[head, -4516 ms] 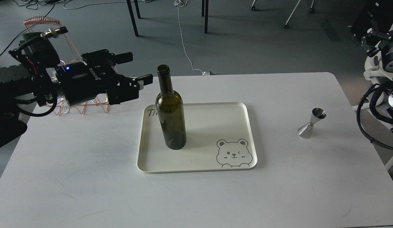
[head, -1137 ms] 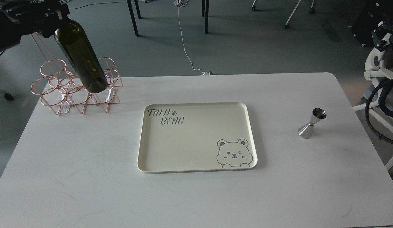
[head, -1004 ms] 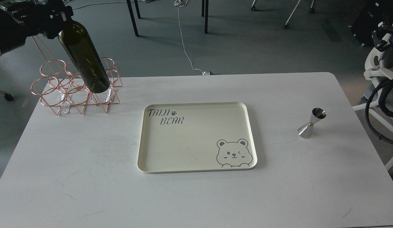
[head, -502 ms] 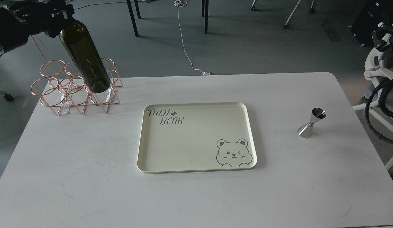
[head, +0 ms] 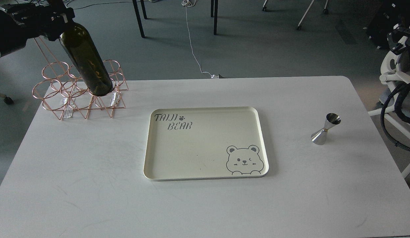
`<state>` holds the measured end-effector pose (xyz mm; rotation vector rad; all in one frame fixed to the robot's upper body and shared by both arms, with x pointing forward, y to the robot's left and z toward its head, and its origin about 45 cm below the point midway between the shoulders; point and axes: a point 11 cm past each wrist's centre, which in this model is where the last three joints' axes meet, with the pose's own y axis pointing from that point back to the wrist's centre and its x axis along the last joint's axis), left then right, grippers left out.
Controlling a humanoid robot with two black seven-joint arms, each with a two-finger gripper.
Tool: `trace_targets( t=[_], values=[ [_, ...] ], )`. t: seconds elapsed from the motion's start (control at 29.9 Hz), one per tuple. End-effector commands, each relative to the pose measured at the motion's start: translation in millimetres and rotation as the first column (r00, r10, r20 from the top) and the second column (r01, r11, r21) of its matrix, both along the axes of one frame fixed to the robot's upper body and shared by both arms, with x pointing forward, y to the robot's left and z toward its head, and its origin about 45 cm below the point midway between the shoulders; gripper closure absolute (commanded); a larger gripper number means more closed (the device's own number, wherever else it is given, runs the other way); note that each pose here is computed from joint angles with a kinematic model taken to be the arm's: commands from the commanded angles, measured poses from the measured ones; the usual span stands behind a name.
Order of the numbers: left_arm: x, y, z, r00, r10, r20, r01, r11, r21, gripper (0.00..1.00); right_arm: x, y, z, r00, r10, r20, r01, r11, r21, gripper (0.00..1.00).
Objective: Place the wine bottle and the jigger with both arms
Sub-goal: 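Lower the bottle into a slot of the copper wire rack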
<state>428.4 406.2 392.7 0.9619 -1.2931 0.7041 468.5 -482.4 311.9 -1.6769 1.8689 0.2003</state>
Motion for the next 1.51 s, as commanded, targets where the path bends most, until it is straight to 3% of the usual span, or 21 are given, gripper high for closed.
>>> trace_targets(
  t=[0.0,0.4,0.7,0.97,1.34,1.47],
  values=[
    [-1,0,-6,1.0,-0.001,-0.013,0.001,1.0,-0.001,0.9,0,0,0,1.0,0.0,0.0,0.0,1.0,0.0,0.01],
    [1,-15,-29,0.998,-0.033,-0.062,0.033,0.999,-0.001,0.87,0,-1,1,1.0,-0.001,0.001,0.001,1.0,-0.001,0.01],
    [9,-4,-38,0.997,0.015,-0.072,-0.015,1.0,-0.01,0.7,-1,-1,-2,1.0,-0.001,-0.004,0.001,1.0,0.0,0.01],
    [7,-4,-49,0.994,0.013,-0.105,-0.012,1.0,0.008,0.44,-1,-1,-2,1.0,-0.001,-0.004,0.001,1.0,0.0,0.01],
    [9,-8,-45,0.998,0.001,-0.055,-0.001,1.0,-0.002,0.23,0,0,0,1.0,0.0,0.0,0.0,1.0,0.0,0.01],
    [9,-10,-45,0.999,-0.003,-0.044,0.002,1.0,-0.005,0.21,0,0,0,1.0,0.0,0.0,0.0,1.0,0.0,0.01]
  ],
)
